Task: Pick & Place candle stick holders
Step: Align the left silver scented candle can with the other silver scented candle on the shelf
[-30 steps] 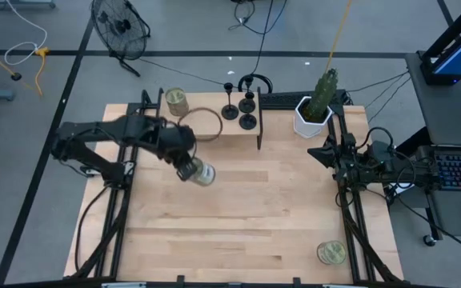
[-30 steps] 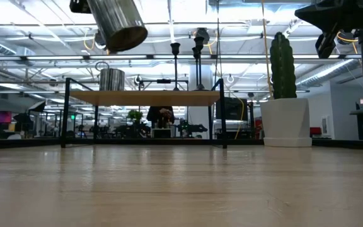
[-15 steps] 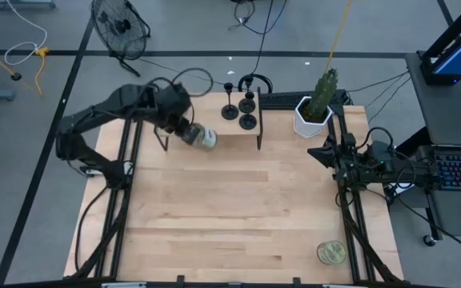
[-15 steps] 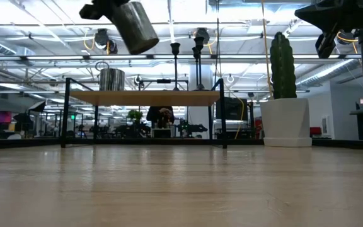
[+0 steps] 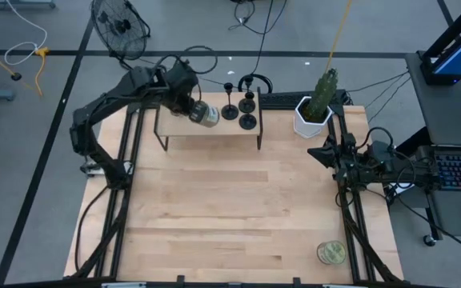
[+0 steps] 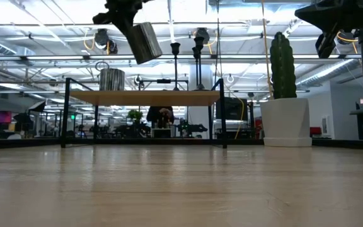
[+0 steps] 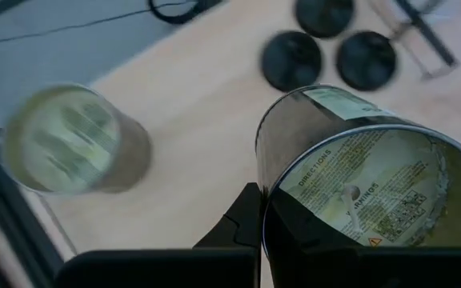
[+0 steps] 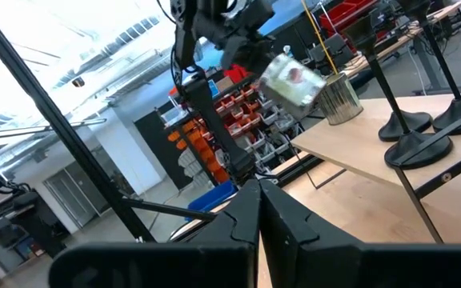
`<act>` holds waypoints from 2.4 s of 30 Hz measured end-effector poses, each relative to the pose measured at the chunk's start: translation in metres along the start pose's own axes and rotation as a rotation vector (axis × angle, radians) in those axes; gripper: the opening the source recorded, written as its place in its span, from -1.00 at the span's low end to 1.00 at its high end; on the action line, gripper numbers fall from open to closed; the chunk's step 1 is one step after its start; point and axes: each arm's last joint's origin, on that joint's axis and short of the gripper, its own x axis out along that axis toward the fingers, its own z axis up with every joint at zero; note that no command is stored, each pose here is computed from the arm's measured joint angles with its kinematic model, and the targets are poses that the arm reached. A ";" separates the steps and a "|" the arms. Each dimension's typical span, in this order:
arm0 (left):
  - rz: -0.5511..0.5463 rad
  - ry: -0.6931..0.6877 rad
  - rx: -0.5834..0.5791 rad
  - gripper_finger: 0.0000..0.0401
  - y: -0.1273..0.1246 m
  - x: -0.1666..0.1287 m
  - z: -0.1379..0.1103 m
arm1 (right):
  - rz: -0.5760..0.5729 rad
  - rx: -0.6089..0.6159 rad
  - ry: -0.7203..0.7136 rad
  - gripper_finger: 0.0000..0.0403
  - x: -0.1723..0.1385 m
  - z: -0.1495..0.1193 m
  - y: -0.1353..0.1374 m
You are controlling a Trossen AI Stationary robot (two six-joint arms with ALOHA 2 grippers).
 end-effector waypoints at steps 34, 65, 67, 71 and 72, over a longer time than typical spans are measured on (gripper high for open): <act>0.155 0.105 0.028 -1.00 0.042 0.070 0.066 | 0.000 0.000 0.000 -1.00 0.000 0.000 0.000; 0.211 0.151 0.072 -1.00 0.042 0.086 0.066 | 0.000 0.000 0.000 -1.00 0.000 0.000 0.000; 0.208 0.150 0.075 -1.00 0.040 0.088 0.067 | 0.000 0.000 0.000 -1.00 0.000 0.000 0.000; 0.216 0.140 0.081 -1.00 0.041 0.089 0.068 | 0.001 0.000 0.001 -1.00 0.000 0.000 0.000; 0.219 0.142 0.083 -1.00 0.041 0.089 0.068 | 0.002 0.000 0.001 -1.00 0.000 0.000 0.000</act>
